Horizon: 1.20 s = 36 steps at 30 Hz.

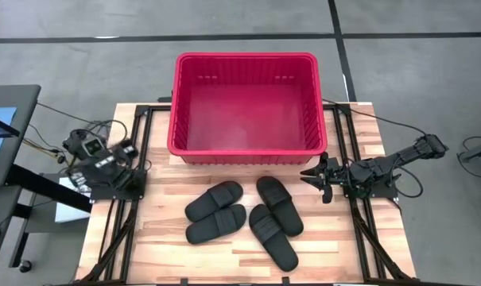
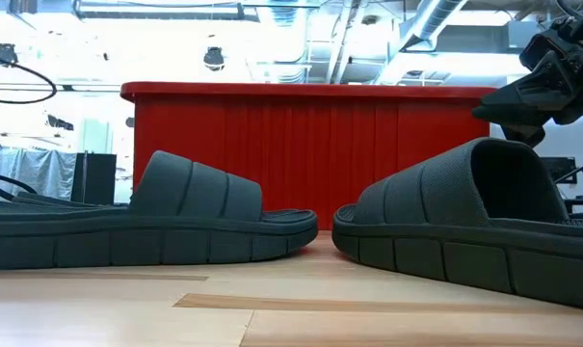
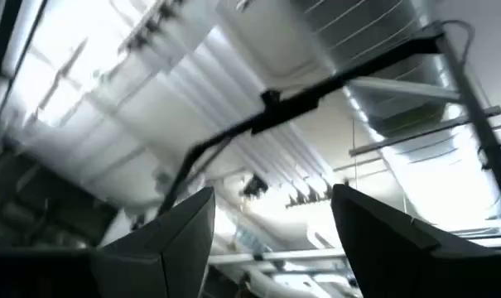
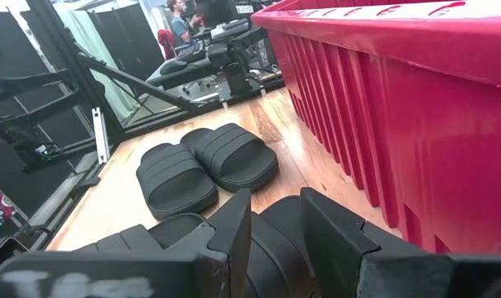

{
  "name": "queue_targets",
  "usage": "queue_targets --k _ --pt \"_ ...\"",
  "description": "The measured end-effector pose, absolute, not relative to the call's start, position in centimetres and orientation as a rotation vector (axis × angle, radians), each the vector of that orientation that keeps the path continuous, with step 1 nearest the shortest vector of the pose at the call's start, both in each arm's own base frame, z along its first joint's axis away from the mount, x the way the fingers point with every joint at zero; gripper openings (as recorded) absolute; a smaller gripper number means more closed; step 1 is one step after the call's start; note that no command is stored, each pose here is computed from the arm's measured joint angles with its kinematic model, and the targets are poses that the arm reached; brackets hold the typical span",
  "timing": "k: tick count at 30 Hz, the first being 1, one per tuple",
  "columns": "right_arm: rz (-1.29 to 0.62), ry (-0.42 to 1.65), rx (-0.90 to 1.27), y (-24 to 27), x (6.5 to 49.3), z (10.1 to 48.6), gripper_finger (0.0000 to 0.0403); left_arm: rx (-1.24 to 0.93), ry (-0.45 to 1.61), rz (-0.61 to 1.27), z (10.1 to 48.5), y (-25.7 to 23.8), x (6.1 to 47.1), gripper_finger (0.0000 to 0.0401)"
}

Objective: Pick and place slides into bin
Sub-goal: Put the black slide into the red organizer bin

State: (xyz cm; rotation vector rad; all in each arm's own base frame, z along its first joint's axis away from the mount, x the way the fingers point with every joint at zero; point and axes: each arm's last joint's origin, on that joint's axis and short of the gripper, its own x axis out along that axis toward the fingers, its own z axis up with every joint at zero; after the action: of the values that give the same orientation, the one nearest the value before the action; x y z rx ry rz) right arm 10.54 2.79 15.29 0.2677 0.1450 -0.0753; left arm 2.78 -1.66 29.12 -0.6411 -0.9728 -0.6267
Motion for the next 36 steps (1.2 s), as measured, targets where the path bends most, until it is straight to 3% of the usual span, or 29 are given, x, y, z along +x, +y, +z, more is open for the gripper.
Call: queue_targets --k 5,11,22,26,36 --pt "-0.075 0.145 0.268 2.8 10.5 15.3 0.0098 -0.482 -0.870 -0.549 31.6 -1.8 3.0 0.0234" --pt "-0.075 0.145 0.268 2.8 10.5 15.3 0.0098 -0.387 -0.298 -0.346 33.2 -2.9 5.6 0.0234" --pt "-0.075 0.145 0.268 2.8 10.5 15.3 0.0098 -0.091 0.426 -0.350 33.4 -6.4 10.0 0.0234" --pt "-0.075 0.145 0.268 2.8 10.5 15.3 0.0098 0.146 0.568 -0.342 33.6 -7.0 10.9 0.0234" --pt "-0.075 0.145 0.268 2.8 10.5 15.3 0.0098 0.609 0.704 -0.215 32.6 -7.6 12.9 0.0234"
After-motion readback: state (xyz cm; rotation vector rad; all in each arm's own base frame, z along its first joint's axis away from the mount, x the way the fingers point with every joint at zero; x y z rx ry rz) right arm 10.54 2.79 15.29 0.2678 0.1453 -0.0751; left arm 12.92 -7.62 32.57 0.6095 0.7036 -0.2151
